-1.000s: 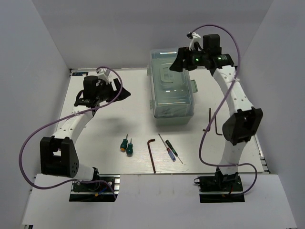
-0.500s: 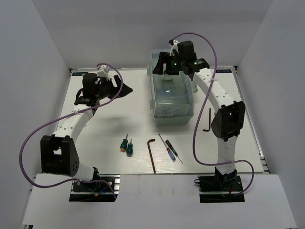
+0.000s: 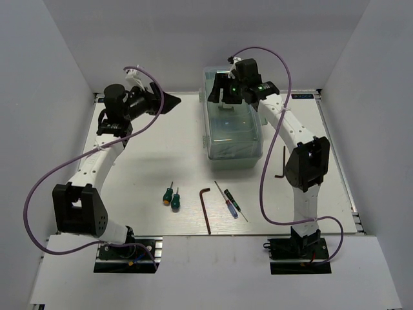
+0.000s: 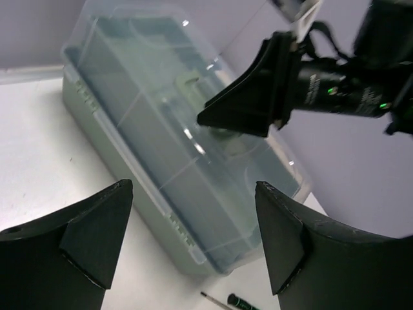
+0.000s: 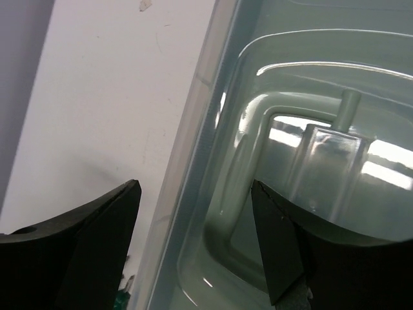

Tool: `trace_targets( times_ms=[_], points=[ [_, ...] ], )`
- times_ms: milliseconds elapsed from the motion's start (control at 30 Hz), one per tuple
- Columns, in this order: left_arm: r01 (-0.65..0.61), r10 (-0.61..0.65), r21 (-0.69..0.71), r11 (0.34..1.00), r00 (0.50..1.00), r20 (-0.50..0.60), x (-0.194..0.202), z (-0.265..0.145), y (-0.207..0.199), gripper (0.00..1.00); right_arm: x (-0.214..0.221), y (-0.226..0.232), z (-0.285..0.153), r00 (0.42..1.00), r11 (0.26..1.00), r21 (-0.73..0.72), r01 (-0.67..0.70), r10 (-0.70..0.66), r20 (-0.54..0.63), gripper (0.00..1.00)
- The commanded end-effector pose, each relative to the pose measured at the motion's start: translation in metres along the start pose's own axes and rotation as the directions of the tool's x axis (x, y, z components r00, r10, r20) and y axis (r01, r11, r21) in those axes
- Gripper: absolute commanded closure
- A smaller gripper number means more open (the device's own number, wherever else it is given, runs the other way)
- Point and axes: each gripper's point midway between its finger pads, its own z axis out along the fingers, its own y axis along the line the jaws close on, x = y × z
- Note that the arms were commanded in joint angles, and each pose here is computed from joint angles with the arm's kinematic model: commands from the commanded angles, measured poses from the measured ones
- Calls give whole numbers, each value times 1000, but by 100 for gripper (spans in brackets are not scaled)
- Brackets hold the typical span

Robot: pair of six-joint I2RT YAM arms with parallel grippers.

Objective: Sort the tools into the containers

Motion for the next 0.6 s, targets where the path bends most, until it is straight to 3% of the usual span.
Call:
trace_targets(
  times_ms=[0, 133, 333, 500, 567],
  points=[
    [-20, 15, 99, 995, 998, 54, -27, 8, -22, 13, 25, 3, 12, 992, 993, -71, -97, 90, -90, 25],
    [2, -12, 124, 992, 996, 85, -41, 21, -21, 13, 23, 24, 8, 983, 966, -203, -160, 137, -122, 28],
    [70, -81, 147, 987, 994, 70, -50, 54, -13, 13, -10, 42, -12, 988, 929, -339, -153, 134, -77, 30],
    [109, -111, 208, 972, 994, -2, -46, 94, -14, 13, -23, 49, -28, 989, 905, -397, -149, 137, -58, 32],
    [150, -138, 215, 965, 988, -72, -24, 116, -12, 13, -27, 51, -32, 987, 893, -420, -160, 150, -59, 32]
  ],
)
